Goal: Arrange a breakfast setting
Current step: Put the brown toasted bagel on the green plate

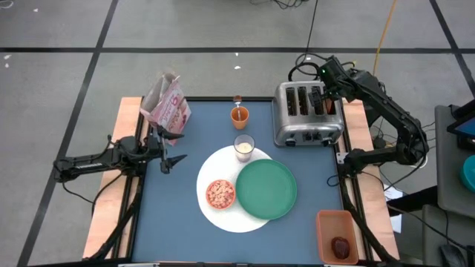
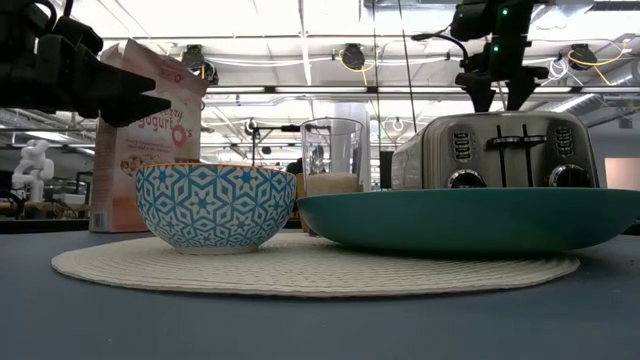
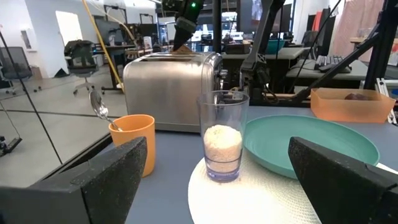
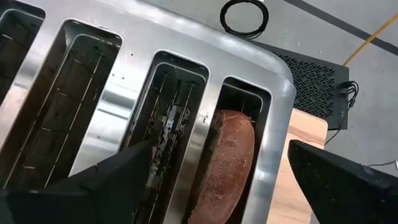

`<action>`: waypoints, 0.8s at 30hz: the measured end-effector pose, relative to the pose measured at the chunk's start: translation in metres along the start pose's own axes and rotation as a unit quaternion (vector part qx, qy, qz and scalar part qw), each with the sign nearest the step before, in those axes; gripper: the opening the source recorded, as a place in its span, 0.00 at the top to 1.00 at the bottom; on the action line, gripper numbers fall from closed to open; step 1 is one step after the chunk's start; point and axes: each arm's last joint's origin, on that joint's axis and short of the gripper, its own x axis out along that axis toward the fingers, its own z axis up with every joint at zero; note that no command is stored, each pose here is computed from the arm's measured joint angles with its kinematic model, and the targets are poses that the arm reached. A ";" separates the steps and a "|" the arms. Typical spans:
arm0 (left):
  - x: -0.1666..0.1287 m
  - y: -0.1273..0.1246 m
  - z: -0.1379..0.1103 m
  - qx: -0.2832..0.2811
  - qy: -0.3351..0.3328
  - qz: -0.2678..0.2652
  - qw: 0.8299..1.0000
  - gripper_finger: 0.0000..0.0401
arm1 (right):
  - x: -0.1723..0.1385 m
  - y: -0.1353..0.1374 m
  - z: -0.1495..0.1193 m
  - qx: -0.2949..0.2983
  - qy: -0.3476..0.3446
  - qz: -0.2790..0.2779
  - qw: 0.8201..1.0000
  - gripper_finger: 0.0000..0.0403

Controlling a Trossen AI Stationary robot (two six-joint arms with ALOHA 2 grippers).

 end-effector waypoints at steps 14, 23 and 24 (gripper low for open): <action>0.000 0.000 0.000 0.000 0.000 0.000 1.000 0.02 | 0.000 0.000 -0.002 -0.014 0.008 0.000 1.000 0.27; 0.000 0.000 0.000 0.000 0.000 0.000 1.000 0.02 | 0.003 0.000 -0.004 -0.037 0.029 -0.003 0.999 0.41; 0.000 0.000 0.000 0.000 0.000 0.000 1.000 0.02 | 0.003 0.001 -0.004 -0.038 0.031 -0.004 0.999 0.43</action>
